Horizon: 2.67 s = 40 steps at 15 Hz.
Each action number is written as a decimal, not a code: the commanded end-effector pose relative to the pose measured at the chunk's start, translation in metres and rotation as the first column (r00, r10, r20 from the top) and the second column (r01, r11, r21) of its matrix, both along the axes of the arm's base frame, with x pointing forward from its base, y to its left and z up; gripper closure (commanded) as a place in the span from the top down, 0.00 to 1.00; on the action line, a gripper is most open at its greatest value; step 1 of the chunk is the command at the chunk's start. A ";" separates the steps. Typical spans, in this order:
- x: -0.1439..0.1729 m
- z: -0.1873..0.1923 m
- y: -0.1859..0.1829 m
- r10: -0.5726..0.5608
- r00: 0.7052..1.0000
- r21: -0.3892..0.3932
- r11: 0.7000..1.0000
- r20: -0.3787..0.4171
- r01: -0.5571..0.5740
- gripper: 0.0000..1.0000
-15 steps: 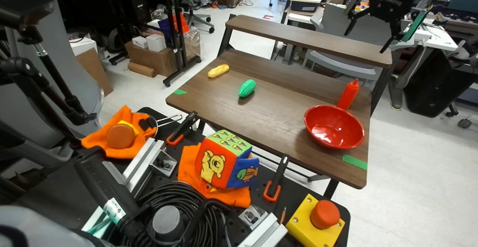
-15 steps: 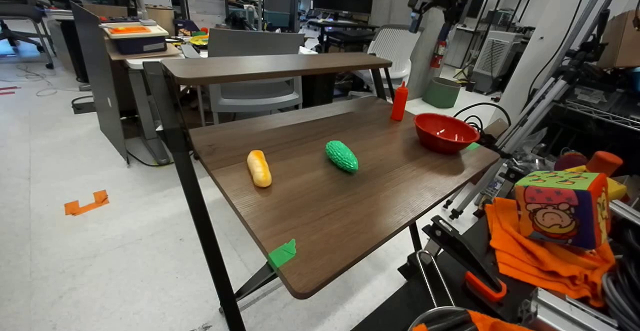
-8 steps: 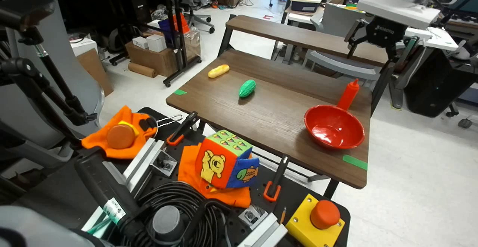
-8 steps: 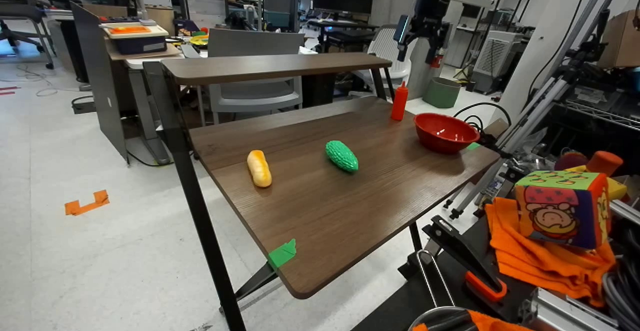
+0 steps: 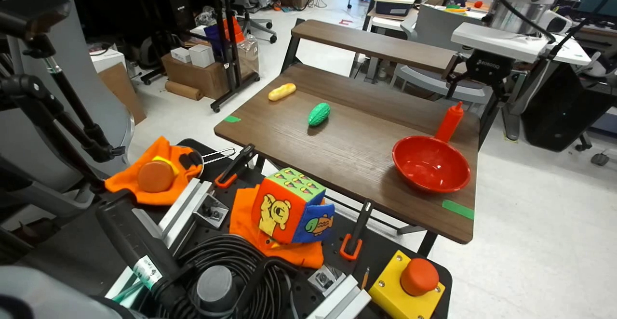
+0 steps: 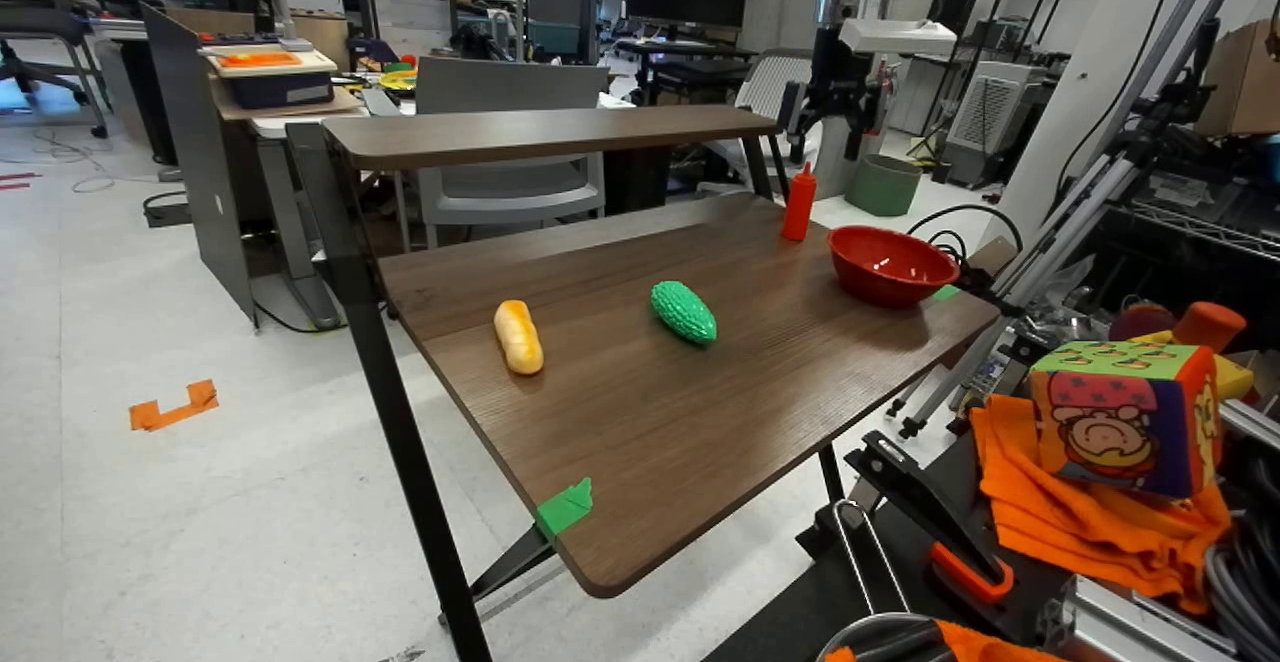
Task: Pick up the sauce bottle from the table and put it in the orange bowl.
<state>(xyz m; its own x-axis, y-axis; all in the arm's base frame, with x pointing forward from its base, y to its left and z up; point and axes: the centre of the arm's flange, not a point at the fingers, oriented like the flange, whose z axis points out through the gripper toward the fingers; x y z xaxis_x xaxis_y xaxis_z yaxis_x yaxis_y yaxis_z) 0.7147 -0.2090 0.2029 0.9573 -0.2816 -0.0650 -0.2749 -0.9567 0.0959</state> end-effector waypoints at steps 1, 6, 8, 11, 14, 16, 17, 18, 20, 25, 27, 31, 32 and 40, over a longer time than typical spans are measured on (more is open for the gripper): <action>0.023 -0.017 -0.004 -0.016 0.999 -0.030 0.999 -0.050 0.015 1.00; 0.027 -0.037 0.003 -0.034 0.996 -0.039 0.999 -0.086 0.031 1.00; 0.028 -0.043 0.005 -0.030 0.996 -0.039 0.999 -0.088 0.027 0.74; 0.030 -0.051 0.008 -0.020 0.996 -0.051 0.999 -0.083 0.016 0.61; 0.032 -0.054 0.013 -0.007 0.996 -0.060 0.998 -0.084 0.002 0.36; 0.031 -0.050 0.014 0.004 0.996 -0.063 0.998 -0.091 -0.009 0.21; 0.029 -0.045 0.014 0.011 0.996 -0.059 0.998 -0.093 -0.016 0.15; 0.026 -0.036 0.015 0.014 0.996 -0.051 0.999 -0.087 -0.019 0.12; 0.015 -0.008 0.015 0.042 0.997 -0.017 0.999 -0.070 -0.043 0.12; -0.035 0.061 0.005 0.193 0.980 0.016 0.981 -0.039 -0.192 0.12; -0.058 0.069 -0.004 0.265 0.963 0.028 0.964 -0.053 -0.264 0.12; -0.093 0.062 -0.005 0.361 0.928 0.069 0.932 -0.097 -0.355 0.12; -0.100 0.057 -0.001 0.377 0.919 0.078 0.926 -0.111 -0.370 0.12; -0.124 -0.001 0.049 0.420 0.902 0.113 0.905 -0.097 -0.409 0.12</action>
<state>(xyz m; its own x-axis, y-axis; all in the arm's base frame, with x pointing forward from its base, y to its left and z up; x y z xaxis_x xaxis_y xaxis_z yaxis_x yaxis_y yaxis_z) 0.6089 -0.1768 0.2118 0.9654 0.1424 -0.2186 0.1459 -0.9893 0.0000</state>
